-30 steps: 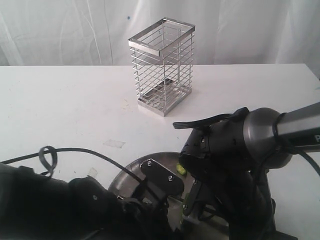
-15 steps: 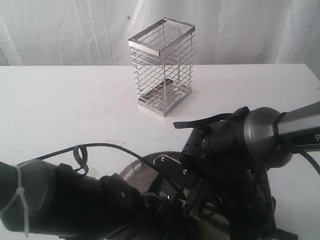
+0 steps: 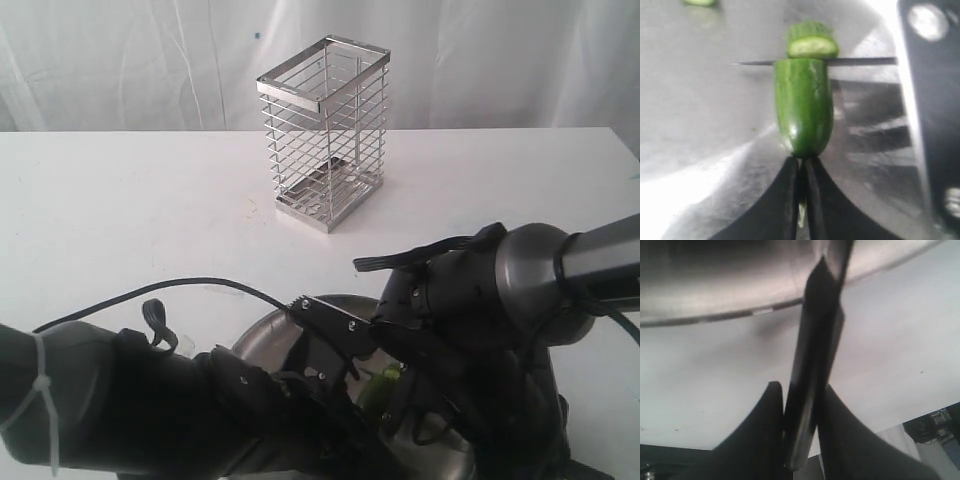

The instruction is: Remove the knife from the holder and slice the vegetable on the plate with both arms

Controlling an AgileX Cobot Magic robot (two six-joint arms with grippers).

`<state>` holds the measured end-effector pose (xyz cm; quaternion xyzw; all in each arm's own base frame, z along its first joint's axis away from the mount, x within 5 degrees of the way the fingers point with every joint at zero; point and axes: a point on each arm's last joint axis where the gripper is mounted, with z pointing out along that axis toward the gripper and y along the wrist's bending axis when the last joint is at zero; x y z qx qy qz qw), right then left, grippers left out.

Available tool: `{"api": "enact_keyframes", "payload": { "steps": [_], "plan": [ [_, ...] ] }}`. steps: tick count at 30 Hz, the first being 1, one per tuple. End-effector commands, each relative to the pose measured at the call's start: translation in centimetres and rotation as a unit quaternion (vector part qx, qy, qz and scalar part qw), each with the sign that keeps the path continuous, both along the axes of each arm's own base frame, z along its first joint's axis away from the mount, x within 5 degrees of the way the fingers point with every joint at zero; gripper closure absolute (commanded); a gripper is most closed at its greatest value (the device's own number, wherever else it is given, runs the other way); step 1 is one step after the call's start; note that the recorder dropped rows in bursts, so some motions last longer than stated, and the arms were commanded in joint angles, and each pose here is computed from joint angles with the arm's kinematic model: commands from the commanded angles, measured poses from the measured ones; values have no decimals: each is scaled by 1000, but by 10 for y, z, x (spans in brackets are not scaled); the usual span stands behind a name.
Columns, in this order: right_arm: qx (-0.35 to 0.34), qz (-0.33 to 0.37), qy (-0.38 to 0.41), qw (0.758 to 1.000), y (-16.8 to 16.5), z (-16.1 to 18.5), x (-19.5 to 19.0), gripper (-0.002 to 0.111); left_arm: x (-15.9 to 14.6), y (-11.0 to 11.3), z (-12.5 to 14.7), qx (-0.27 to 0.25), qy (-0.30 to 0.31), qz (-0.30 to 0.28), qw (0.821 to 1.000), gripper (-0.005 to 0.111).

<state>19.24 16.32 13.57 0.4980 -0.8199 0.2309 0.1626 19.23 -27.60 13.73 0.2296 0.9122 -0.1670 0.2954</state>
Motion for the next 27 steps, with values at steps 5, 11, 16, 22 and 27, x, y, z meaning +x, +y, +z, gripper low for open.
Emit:
{"api": "enact_keyframes", "payload": {
  "steps": [5, 11, 16, 22, 27],
  "plan": [
    [-17, 5, 16, 1000, -7, -3, -7, 108, 7, 12, 13, 24, -35, 53, 998, 96],
    [-22, 6, 5, 1000, -8, -2, -5, 108, 7, 12, 14, 22, -34, 57, 998, 96],
    [-32, 16, -11, 999, -9, -1, -1, 108, 8, 14, 14, 28, -36, 61, 997, 96],
    [-37, 24, -17, 999, -10, 0, 0, 108, 9, 17, 14, 51, -48, 60, 996, 96],
    [-48, 22, -47, 997, -12, 1, 5, 108, 7, 19, 11, 58, -47, 46, 996, 96]
  ]
}}
